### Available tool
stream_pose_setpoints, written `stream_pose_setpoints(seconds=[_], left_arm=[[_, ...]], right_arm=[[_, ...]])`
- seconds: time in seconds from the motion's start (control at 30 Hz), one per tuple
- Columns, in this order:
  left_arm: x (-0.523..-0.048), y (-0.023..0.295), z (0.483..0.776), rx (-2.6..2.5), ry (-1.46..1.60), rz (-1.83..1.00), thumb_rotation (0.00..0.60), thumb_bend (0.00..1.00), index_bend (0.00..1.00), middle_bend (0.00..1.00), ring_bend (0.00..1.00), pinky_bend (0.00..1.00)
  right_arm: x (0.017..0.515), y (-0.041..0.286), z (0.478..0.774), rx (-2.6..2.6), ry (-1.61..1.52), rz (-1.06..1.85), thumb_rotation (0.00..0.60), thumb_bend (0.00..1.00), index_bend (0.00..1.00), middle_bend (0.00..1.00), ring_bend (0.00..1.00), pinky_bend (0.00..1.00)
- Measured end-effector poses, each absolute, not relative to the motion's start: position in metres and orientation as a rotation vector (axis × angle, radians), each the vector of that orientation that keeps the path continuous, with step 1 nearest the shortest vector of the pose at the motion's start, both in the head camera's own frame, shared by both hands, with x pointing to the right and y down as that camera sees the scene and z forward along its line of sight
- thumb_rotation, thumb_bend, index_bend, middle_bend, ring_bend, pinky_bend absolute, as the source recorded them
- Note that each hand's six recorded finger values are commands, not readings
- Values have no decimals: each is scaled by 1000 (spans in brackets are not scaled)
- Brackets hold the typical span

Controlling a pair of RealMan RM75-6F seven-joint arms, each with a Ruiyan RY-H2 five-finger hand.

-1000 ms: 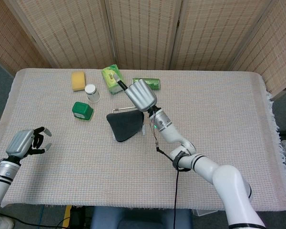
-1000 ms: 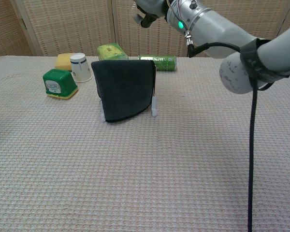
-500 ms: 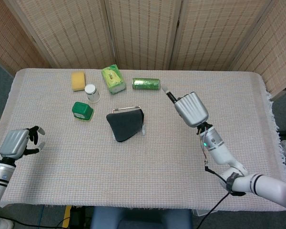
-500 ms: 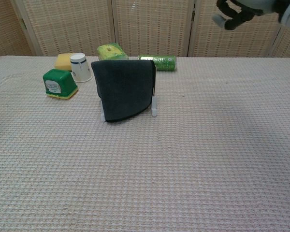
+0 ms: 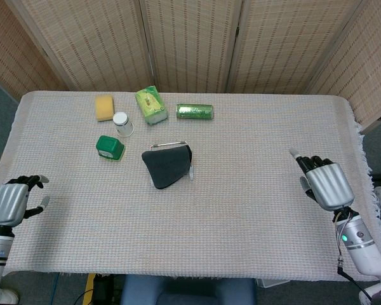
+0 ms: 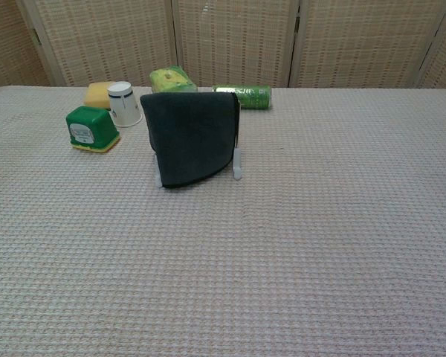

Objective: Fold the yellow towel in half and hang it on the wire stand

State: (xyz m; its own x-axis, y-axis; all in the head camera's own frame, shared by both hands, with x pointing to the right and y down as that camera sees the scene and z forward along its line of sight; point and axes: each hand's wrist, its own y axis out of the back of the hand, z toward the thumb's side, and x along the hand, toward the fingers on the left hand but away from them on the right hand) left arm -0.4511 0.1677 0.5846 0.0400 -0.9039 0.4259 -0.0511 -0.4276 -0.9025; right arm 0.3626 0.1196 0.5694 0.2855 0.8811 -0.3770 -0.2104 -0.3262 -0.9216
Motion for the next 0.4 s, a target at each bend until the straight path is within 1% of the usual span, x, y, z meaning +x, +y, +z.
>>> stream_pose_setpoints(seconds=[0.2,0.3,0.4], left_arm=[[-452,191,572,-1525,1026,-1469,600,370,293,411,335,406],[-454,205,567,-1501,1026,-1482,600,370,266,380,310,402],[-453,214,561,-1481,1035,-1479,600,370,263,378,308,399]], right_arm=[[400,159,567,-1537,-719,1398,600,513,101,251,261,383],[416,177,564,-1539,-766,1441,600,504,101,248,256,376],[426,190,562,-1531,-789,1467,600,503,101,247,256,373]])
